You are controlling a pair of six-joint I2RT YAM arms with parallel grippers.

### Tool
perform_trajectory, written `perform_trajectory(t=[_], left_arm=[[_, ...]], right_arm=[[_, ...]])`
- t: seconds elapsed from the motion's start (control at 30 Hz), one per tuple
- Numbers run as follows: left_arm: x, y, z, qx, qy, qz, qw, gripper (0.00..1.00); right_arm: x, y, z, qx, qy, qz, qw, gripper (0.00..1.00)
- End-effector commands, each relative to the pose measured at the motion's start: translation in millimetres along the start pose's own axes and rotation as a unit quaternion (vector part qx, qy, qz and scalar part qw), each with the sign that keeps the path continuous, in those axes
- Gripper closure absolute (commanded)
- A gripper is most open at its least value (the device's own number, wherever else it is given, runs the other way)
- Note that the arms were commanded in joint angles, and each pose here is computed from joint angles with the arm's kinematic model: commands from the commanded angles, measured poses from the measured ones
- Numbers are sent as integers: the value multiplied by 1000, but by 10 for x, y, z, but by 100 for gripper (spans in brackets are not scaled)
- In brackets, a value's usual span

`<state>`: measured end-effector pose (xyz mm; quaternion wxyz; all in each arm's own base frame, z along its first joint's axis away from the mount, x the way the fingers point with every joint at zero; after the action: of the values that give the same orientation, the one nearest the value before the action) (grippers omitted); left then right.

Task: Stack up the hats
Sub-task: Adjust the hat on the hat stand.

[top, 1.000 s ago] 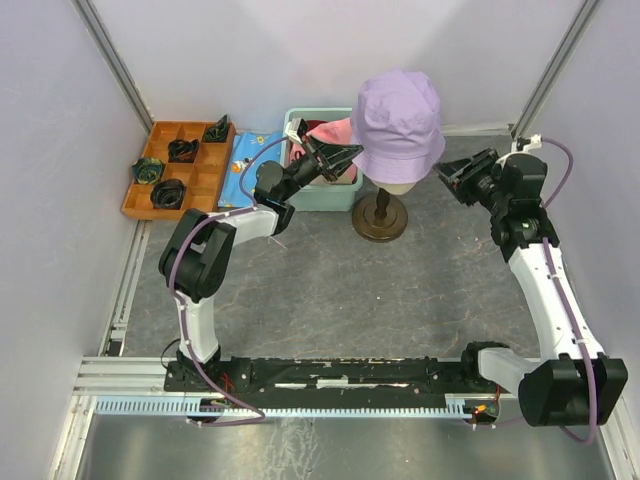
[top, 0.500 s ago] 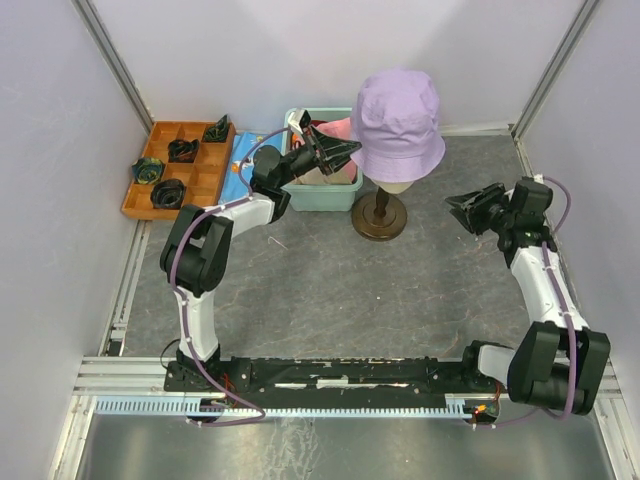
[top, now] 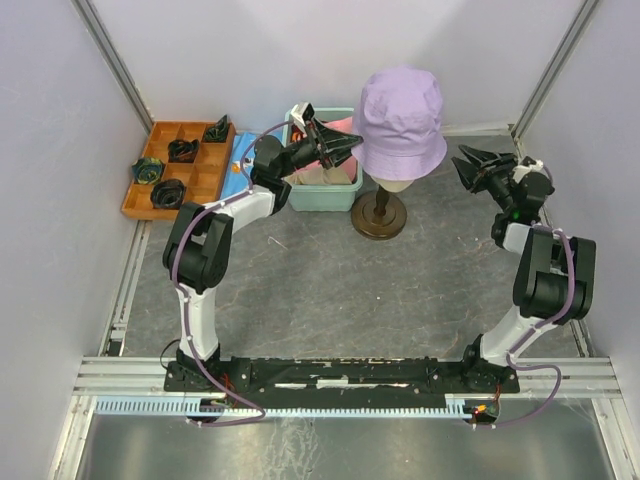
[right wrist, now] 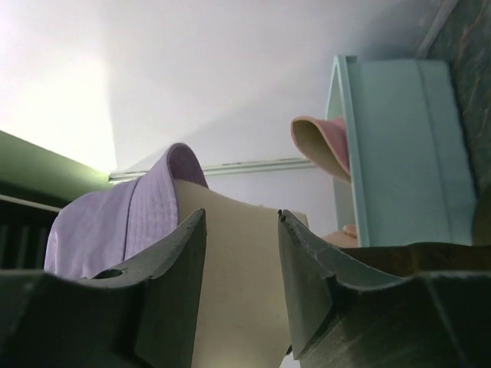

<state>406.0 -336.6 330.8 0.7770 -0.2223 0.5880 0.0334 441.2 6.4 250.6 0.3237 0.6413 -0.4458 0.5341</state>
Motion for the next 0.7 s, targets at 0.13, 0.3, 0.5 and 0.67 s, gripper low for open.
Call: perform_trajectory(t=[0.13,0.3,0.5,0.67], left_arm=[[-220,-121,118,8,-6,-19,1000,69],[-151,-92,101,6,1,-15,1000,69],[-109,-85,96,5,7,-16,1000,69],[-87,-90,104,4,10,-15,1000,69]], right_arm=[[632,-94,-521,104,12,98,990,45],[786,-231,-635,125,11,114,985,45],[849,-433,-685,140,10,120,983,45],[787,-594,-747,151,3,115,982,45]])
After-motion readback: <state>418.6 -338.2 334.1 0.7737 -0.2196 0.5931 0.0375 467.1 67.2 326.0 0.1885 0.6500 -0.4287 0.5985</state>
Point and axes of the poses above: each gripper's point midway between its finger pads, its own y axis back along the fingers, its own x axis along the line the jaws close on, z = x × y, the point moved 2 cm from there along y, back along the fingers, and after that the axes turned 7 degrees about -y, right-handed, at the moved point
